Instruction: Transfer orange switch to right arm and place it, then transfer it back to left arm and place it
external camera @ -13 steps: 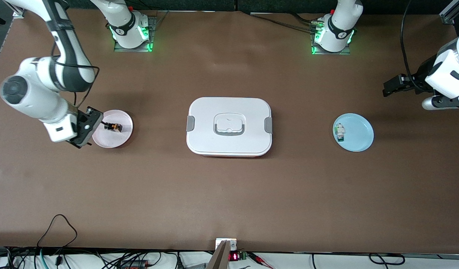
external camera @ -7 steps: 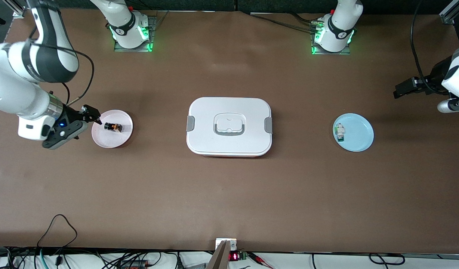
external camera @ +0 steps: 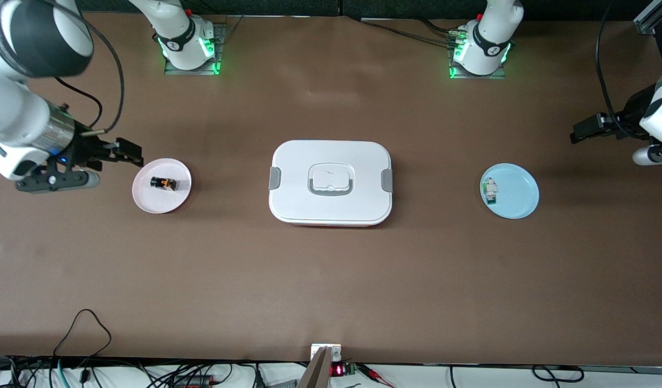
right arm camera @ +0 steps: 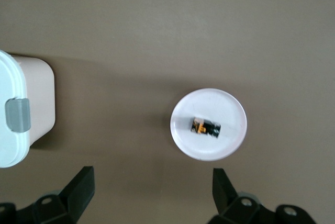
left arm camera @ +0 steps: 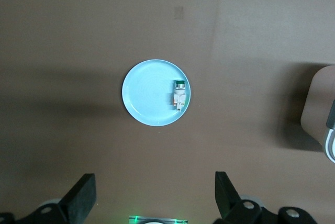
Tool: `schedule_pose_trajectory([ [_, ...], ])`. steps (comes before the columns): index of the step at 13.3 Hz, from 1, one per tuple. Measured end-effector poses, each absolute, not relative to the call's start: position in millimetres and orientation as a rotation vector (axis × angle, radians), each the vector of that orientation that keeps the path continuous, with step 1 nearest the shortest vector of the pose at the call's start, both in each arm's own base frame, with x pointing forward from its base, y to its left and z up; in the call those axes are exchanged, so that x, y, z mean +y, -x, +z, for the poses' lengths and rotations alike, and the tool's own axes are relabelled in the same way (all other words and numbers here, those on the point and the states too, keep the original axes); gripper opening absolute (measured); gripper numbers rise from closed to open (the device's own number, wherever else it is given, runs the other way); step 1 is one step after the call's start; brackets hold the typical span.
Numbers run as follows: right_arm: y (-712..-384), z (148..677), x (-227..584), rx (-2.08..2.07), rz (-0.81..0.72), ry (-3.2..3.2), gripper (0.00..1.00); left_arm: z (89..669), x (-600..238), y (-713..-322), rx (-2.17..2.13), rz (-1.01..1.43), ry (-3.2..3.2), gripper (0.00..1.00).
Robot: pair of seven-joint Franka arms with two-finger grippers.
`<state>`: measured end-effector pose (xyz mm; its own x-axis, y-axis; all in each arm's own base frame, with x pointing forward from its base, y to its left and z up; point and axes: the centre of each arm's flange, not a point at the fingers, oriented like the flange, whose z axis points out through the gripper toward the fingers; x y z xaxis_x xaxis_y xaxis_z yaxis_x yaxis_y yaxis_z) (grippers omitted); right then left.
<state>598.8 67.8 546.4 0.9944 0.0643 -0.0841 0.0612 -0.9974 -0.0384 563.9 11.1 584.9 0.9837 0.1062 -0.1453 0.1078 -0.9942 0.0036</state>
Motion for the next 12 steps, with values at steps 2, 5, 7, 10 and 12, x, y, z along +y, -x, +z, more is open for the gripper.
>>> schedule_pose_trajectory([
  [2, -597.4, 574.5, 24.3, 0.011, 0.131, 3.158, 1.00, 585.2, 8.6, -567.7, 0.156, -0.215, -3.118, 1.00],
  [5, -591.1, 592.7, -40.5, 0.197, 0.162, 3.172, 1.00, 592.5, 2.2, -575.3, 0.135, -0.181, -3.120, 1.00],
  [7, -589.4, 587.6, -55.5, 0.241, 0.194, 3.170, 1.00, 592.0, -4.6, -578.2, 0.115, -0.179, -3.120, 1.00],
  [10, -587.3, 566.4, -56.5, 0.245, 0.220, 3.170, 1.00, 591.5, -9.2, -579.2, 0.102, -0.180, -3.120, 1.00],
  [12, -581.4, 551.9, -57.5, 0.243, 0.193, 3.172, 1.00, 591.9, -9.2, -579.3, 0.102, -0.179, -3.120, 1.00],
])
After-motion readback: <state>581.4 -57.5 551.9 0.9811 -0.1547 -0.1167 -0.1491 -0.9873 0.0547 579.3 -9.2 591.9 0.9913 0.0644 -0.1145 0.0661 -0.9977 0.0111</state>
